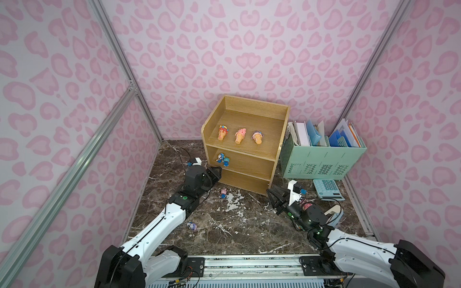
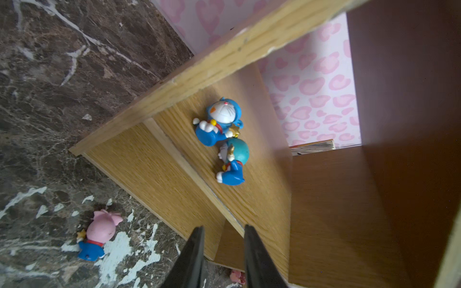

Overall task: Organize plastic toys on shelves
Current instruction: Adjust the plastic toy on the shelf.

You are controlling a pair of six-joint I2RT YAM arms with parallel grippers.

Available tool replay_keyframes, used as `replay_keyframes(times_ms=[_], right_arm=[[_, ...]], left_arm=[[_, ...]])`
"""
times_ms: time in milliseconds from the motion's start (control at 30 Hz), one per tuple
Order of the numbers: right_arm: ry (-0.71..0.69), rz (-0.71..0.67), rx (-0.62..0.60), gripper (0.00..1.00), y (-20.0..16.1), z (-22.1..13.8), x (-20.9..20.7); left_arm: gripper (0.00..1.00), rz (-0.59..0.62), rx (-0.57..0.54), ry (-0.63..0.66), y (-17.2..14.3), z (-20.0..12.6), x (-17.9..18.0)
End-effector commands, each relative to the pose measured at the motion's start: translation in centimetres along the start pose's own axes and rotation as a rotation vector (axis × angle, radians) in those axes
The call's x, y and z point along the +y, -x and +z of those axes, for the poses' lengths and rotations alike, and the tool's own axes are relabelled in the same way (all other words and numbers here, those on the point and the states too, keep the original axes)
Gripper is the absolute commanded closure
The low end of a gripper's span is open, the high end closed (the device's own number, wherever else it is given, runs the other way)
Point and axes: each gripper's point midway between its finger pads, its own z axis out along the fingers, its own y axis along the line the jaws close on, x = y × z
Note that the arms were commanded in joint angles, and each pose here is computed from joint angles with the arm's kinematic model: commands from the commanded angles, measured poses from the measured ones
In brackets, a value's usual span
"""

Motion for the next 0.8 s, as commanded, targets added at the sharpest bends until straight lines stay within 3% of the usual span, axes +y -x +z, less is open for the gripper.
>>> replay_keyframes(times_ms=[0, 767], right_arm=[[0.004, 0.004, -0.044, 0.56, 1.0, -0.6, -0.1], [-0.036, 0.026, -0.076, 0.56, 1.1, -2.1, -1.9]], left_arm=[[0.71, 0.014, -0.055, -0.026, 1.2, 0.6, -1.1], [0.66, 0.05, -0.017, 0.023, 1.1, 4.6, -2.0]])
